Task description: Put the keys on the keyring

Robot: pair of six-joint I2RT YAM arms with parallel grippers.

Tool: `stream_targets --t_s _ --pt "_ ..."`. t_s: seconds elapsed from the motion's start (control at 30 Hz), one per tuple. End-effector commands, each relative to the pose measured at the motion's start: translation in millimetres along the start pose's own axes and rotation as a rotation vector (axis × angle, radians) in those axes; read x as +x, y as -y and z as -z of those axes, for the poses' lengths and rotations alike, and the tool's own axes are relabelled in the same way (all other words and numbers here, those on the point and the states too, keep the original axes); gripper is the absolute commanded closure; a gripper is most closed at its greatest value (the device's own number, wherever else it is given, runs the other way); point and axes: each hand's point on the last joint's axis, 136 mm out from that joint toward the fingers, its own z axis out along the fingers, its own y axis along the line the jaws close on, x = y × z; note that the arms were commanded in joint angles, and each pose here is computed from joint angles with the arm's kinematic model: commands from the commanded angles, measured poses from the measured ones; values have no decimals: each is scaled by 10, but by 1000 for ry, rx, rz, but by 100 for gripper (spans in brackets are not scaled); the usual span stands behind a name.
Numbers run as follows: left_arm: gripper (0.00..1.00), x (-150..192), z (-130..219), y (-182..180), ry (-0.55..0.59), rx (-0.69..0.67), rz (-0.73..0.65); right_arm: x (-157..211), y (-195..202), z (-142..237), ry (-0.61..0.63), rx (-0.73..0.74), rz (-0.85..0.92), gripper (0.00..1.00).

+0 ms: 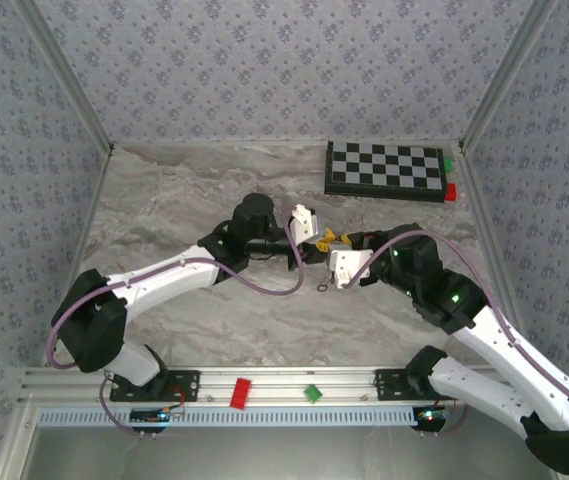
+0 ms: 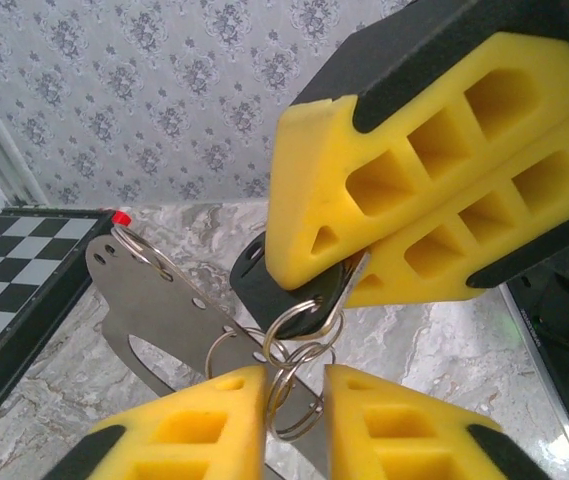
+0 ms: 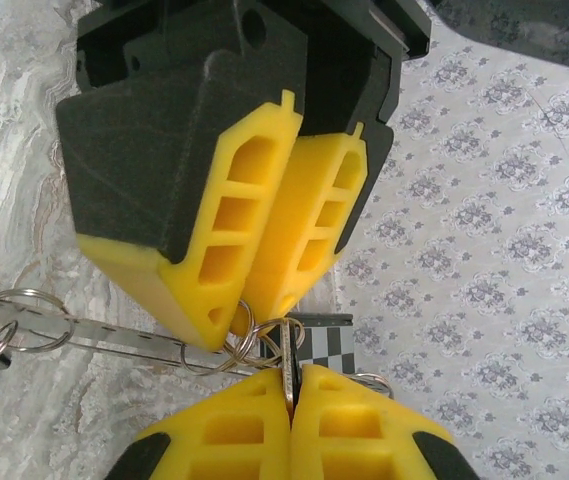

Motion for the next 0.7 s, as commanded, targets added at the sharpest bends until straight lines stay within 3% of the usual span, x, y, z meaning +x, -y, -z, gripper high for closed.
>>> stream_targets --t_s 0.0,0.27,0.67 --pt "83 -104 17 -15 18 0 -8 10 52 45 3 31 -15 100" --pt "100 -156 59 -36 34 -12 -7 84 -5 62 -21 25 -18 100" --pt "100 -302 211 -35 93 -26 -10 305 -126 84 -70 29 -86 100"
